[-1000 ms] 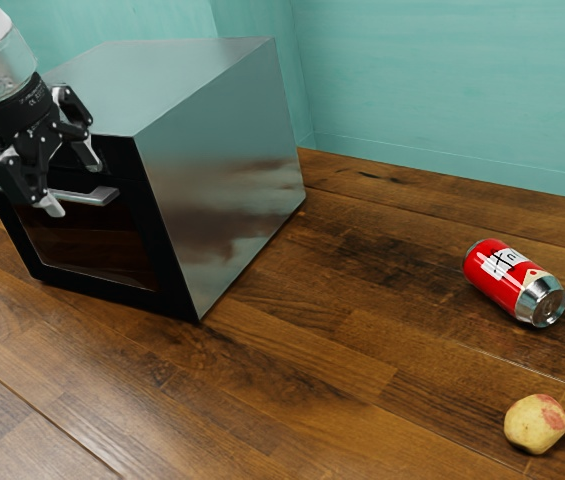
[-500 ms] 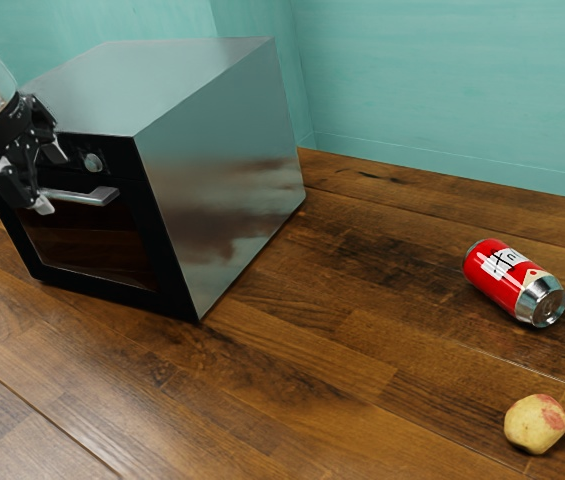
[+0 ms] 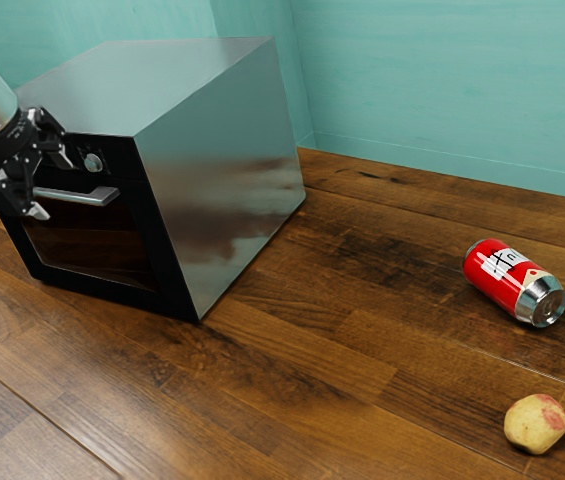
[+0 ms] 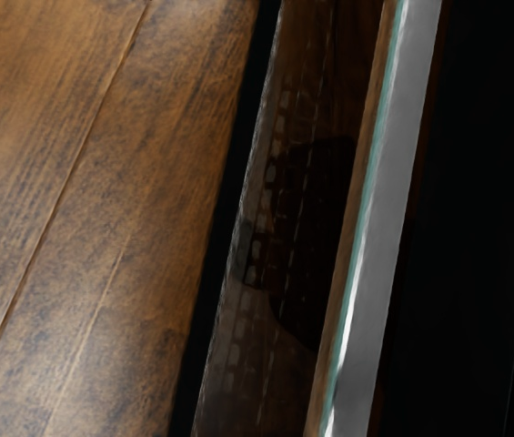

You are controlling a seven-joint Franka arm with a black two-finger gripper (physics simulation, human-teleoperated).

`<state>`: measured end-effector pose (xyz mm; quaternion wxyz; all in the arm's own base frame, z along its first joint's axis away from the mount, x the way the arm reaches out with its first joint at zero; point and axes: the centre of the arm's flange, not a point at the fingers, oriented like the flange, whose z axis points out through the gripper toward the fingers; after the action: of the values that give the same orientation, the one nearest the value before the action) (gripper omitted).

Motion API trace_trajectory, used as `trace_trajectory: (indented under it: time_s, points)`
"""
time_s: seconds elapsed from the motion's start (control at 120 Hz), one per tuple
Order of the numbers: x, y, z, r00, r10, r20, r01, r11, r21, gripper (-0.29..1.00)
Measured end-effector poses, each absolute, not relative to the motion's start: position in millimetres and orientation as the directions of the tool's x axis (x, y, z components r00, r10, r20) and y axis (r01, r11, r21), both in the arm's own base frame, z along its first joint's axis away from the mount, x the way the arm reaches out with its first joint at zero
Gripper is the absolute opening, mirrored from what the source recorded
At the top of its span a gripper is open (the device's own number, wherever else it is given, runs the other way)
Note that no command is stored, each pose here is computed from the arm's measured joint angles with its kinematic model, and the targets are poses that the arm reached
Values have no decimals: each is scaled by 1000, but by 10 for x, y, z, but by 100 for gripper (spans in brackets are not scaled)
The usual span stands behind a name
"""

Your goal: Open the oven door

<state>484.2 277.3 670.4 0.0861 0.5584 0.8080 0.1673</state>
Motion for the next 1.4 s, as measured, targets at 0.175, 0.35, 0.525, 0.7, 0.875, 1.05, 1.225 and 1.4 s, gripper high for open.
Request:
trace_trajectory:
  time_s: [0.175, 0.35, 0.525, 0.7, 0.875, 1.05, 1.225, 1.4]
  points:
    - [4733, 2892, 6800, -302, 950, 81, 883, 247, 399, 70]
    - [4710, 2933, 6756, -245, 964, 107, 899, 185, 397, 70]
    - [4665, 2909, 6664, -251, 968, 30, 889, 218, 402, 70]
    - [4669, 2948, 6523, -265, 964, -3, 890, 246, 383, 70]
    - [4694, 2951, 6420, -268, 963, -13, 895, 254, 367, 70]
    - [4728, 2949, 6377, -271, 962, -22, 895, 260, 363, 70]
    - [4744, 2962, 6293, -278, 960, -32, 896, 271, 353, 70]
    - [4709, 2941, 6220, -280, 959, -42, 898, 277, 341, 70]
